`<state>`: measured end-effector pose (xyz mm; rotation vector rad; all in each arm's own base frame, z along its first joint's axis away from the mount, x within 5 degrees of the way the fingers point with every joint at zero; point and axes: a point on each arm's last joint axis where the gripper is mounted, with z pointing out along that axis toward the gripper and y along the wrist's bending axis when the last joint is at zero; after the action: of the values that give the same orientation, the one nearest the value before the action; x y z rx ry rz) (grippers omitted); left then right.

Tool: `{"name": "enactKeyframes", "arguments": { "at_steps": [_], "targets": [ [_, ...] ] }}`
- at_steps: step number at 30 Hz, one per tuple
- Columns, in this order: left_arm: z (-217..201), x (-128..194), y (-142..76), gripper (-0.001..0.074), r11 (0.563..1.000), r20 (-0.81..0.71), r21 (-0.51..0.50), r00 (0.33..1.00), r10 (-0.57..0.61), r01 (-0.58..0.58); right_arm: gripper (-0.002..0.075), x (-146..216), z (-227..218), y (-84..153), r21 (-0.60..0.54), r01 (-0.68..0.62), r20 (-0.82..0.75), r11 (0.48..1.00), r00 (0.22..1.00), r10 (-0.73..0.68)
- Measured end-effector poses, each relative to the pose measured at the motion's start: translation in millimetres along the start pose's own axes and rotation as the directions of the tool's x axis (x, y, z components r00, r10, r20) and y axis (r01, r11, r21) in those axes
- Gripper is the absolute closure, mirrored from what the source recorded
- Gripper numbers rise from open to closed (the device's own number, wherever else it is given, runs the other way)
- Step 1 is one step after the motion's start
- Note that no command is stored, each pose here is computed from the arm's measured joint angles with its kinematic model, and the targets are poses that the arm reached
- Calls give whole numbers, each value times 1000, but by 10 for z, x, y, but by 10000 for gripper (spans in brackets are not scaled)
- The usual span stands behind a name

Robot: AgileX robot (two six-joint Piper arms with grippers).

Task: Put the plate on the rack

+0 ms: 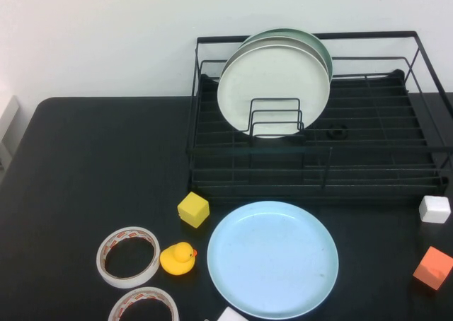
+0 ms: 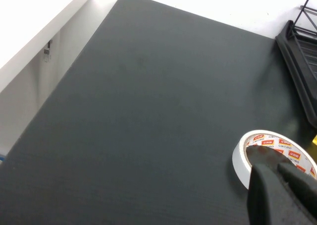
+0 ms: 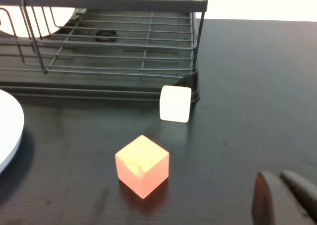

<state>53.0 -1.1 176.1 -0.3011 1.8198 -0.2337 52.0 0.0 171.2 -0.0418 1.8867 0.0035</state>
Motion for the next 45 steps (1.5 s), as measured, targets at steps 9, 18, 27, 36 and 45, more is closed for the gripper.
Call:
{"name": "enactKeyframes", "arguments": {
  "at_steps": [9, 18, 27, 36, 45],
  "targets": [
    [-10, -57, -137, 736, 737, -50, 159, 751, -658, 656, 715, -18, -17, 185, -188, -496, -79, 848, 868, 490],
    [-43, -258, -107, 736, 349, -4, 312, 368, -930, 884, 715, -139, -55, 290, -327, -751, -145, 573, 639, 755],
    [-138, -403, -234, 736, 684, 55, 325, 709, -703, 653, 715, -157, -52, 271, -347, -559, -28, 753, 809, 587],
    [-315, -1381, -828, 736, 922, -34, 373, 991, 128, -106, 715, -154, -52, 273, -349, -517, -14, 781, 837, 547],
    [172, -1933, -1164, 736, 705, -224, 617, 782, 582, -348, 715, -153, -52, 275, -350, -510, -13, 786, 842, 540]
  ]
}}
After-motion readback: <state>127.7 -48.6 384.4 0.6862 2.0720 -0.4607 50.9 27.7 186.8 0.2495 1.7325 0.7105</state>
